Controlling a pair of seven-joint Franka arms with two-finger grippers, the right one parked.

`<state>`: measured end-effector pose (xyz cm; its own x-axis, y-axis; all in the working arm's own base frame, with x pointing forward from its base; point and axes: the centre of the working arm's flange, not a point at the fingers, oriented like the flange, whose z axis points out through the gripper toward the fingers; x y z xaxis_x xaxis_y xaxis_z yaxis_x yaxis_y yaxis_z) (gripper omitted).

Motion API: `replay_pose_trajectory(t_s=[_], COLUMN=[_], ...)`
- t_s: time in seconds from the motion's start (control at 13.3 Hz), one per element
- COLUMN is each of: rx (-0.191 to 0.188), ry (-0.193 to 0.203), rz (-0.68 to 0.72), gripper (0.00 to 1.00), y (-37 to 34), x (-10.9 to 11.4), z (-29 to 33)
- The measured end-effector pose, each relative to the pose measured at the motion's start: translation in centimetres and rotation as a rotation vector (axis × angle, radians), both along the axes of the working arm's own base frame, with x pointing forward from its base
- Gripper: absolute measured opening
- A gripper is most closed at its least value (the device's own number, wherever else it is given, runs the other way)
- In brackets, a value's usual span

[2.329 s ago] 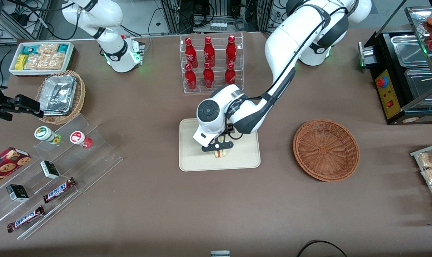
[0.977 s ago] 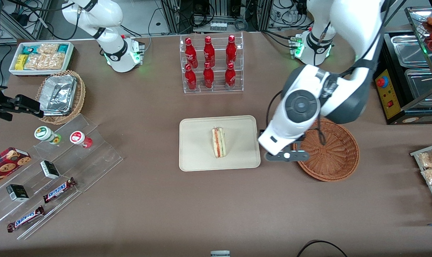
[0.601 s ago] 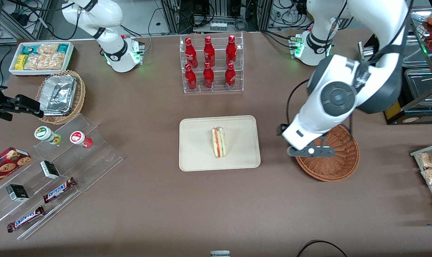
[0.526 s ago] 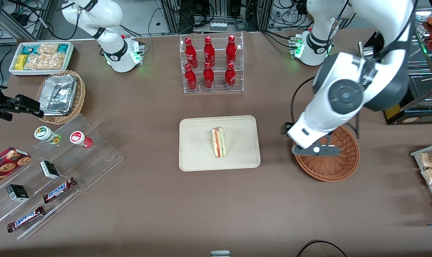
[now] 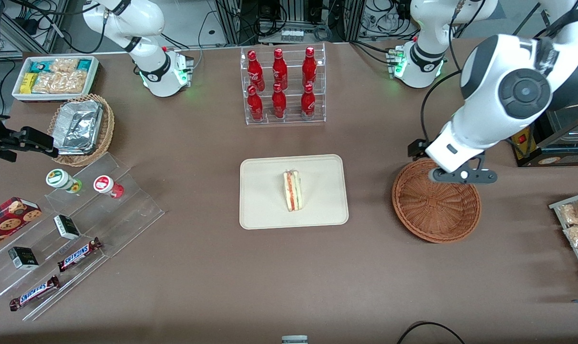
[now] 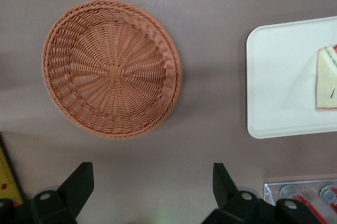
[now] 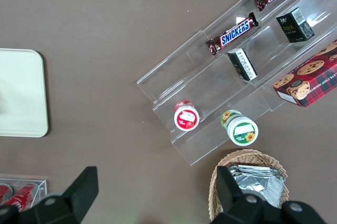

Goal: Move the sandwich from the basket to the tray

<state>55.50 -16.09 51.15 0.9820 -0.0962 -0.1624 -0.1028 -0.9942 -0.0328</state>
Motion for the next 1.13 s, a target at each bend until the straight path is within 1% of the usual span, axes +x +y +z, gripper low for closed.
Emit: replay_pose_trajectory(t_s=[0.15,0.3,0.45,0.9,1.13], rx=[0.004,0.010,0.005,-0.008,-0.009], ry=[0.020,0.031,0.035,0.086,0.085], rz=[-0.022,-0.002,-0.002,0.025,0.057], gripper=[1.00,1.00,1.00,1.00,1.00], y=[1.2,3.3,5.6,10.2,12.0], x=[-0.6,-1.0,-1.3,-1.9,-2.4], z=[0.9,2.1,3.2,5.0,6.6])
